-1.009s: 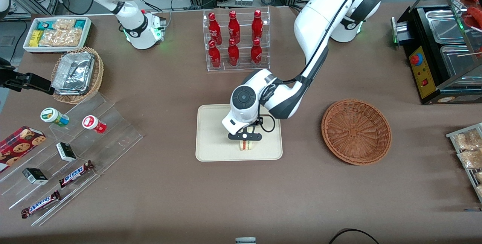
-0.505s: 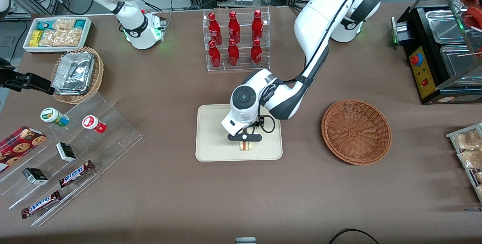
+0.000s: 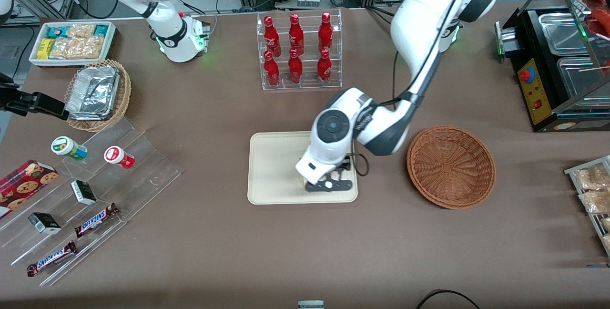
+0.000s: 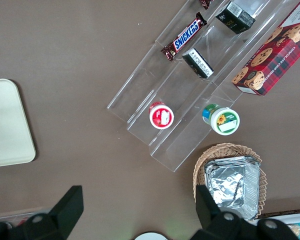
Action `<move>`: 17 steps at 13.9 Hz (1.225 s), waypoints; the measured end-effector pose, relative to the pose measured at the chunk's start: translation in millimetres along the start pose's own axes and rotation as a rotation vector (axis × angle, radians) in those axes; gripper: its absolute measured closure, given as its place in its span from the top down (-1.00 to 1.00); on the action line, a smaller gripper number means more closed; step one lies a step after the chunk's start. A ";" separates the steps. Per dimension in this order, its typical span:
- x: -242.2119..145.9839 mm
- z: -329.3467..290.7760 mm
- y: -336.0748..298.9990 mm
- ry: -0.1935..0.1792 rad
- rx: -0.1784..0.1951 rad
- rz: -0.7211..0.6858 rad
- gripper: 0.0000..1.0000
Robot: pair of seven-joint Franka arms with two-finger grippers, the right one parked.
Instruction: Place sandwich from basket to tray
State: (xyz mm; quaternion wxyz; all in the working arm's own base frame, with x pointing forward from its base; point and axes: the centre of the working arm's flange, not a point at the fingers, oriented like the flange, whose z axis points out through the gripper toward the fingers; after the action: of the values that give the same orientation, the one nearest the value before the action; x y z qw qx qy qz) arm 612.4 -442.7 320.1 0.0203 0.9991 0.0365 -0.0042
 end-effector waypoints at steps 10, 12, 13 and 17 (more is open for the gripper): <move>88.0 -102.2 -252.2 -0.115 -0.013 0.048 1.00; 84.2 -133.1 -272.6 -0.111 -0.009 0.028 1.00; 78.0 -149.3 -277.6 -0.118 -0.002 0.025 1.00; 44.6 -217.2 -294.4 -0.113 0.066 0.023 1.00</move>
State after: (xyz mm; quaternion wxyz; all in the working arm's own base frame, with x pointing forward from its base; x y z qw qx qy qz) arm 636.9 -137.2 524.8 -0.0106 0.9978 0.0237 -0.0613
